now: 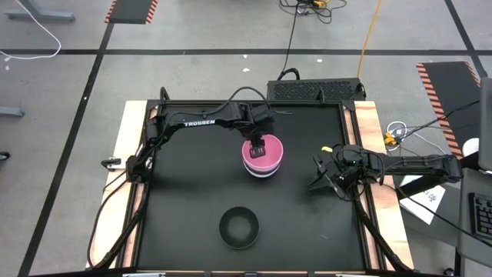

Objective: Nest bowls inside each other
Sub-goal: Stack the pink bowl on top of the purple bowl

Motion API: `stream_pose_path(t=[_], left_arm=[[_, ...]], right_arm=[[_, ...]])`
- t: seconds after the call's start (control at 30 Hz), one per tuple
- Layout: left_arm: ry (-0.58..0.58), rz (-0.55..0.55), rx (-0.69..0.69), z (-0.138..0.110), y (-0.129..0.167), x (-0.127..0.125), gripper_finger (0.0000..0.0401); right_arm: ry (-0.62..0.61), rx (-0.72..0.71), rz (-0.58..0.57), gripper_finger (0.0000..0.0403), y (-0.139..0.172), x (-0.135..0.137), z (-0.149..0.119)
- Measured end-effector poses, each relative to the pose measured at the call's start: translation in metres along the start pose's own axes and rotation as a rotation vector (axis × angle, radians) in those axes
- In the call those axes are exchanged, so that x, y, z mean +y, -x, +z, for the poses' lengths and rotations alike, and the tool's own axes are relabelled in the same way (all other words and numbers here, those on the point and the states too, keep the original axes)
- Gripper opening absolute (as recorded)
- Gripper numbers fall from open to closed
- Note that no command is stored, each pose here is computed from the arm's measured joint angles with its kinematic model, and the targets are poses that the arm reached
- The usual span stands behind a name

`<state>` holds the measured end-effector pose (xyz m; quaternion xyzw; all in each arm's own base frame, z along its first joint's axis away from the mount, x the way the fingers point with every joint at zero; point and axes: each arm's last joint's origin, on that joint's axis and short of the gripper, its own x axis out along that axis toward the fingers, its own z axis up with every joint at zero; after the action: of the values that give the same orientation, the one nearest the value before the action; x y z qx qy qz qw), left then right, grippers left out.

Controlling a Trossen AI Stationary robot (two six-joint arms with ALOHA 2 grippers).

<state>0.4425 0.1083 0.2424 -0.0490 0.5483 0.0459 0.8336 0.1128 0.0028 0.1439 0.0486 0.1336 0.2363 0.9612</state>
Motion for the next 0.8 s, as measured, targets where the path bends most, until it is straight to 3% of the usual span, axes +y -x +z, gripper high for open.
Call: stream_pose_path(t=[0.43, 0.8], left_arm=[[-0.080, -0.022, -0.034, 0.013, 0.014, -0.024, 0.0175], [-0.079, -0.024, -0.026, 0.012, 0.014, -0.023, 0.0169]], right_arm=[[0.008, 0.000, 0.000, 0.0061, 0.000, 0.000, 0.000], [0.008, 0.000, 0.000, 0.0061, 0.000, 0.000, 0.000]])
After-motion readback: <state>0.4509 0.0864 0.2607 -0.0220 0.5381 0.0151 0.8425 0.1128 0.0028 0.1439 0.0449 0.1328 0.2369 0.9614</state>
